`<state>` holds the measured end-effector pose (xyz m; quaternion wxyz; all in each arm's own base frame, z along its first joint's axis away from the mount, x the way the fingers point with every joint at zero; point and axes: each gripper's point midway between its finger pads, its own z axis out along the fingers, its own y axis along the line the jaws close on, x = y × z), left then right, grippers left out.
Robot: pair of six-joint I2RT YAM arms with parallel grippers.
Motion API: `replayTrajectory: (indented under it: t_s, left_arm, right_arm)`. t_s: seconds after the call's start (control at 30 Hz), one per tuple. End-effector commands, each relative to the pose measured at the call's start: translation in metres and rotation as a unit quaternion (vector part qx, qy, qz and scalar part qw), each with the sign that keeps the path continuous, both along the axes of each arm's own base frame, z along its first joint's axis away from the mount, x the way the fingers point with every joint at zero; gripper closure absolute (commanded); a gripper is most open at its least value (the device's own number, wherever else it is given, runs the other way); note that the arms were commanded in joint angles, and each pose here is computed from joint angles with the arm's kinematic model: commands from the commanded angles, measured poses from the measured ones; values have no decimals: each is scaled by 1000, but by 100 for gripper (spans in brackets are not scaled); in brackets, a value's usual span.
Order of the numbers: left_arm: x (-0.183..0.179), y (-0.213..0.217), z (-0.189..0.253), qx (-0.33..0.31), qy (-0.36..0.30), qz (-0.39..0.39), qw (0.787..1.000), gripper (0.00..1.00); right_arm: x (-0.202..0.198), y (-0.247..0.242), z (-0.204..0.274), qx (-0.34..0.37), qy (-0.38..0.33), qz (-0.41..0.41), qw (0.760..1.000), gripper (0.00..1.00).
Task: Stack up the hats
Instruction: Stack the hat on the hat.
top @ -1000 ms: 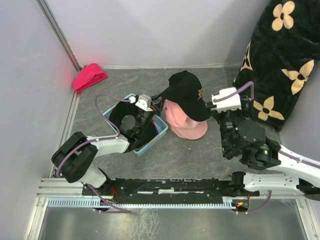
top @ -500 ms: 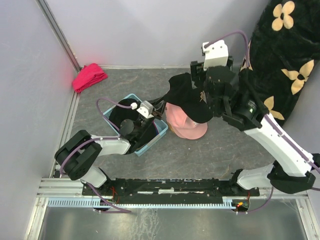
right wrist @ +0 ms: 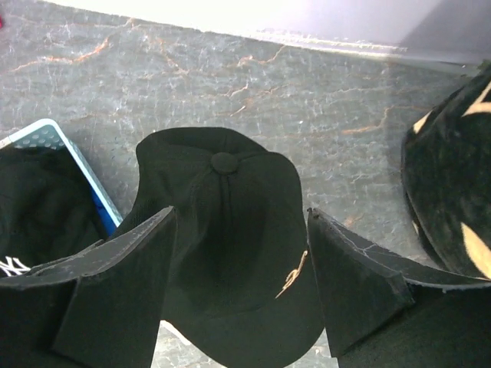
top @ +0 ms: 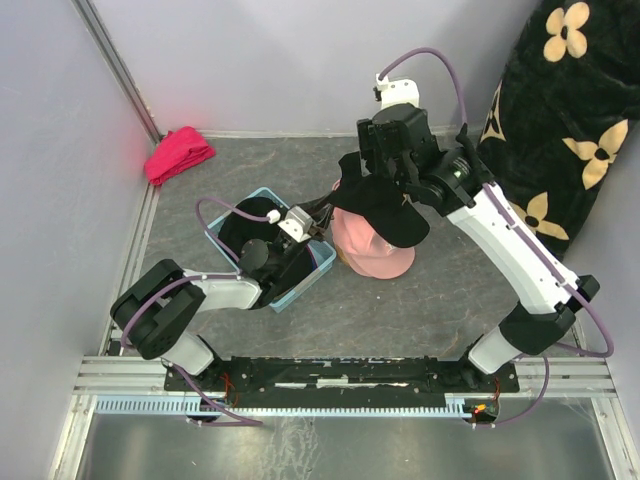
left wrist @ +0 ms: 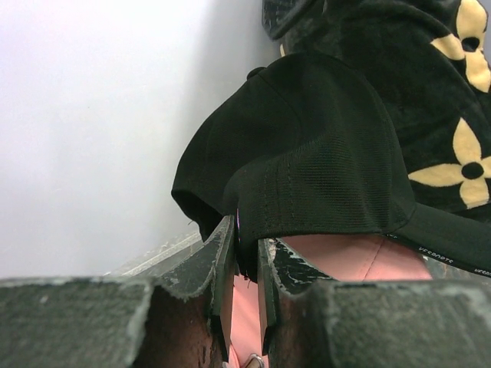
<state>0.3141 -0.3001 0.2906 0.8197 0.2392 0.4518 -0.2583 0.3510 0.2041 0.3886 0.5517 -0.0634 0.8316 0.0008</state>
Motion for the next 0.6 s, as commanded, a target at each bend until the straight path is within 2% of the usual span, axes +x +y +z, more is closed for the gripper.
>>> replayTrajectory:
  t_s: [0.0,0.13,0.4,0.57]
  left_arm:
    - [-9,3,26,-13,-61,3,998,76]
    - [-10,3,27,-11,-63,2,998,76]
    - [-11,4,26,-7,-69,4,998,76]
    - [-11,3,27,-6,-72,4,997,76]
  right_arm:
    - [-1,1,6,34,7,3,999,24]
    - [6,-2,-4,42,14,-5,999,26]
    - [17,4,-20,68,36,4,997,40]
    - [20,6,-23,79,38,8,996,41]
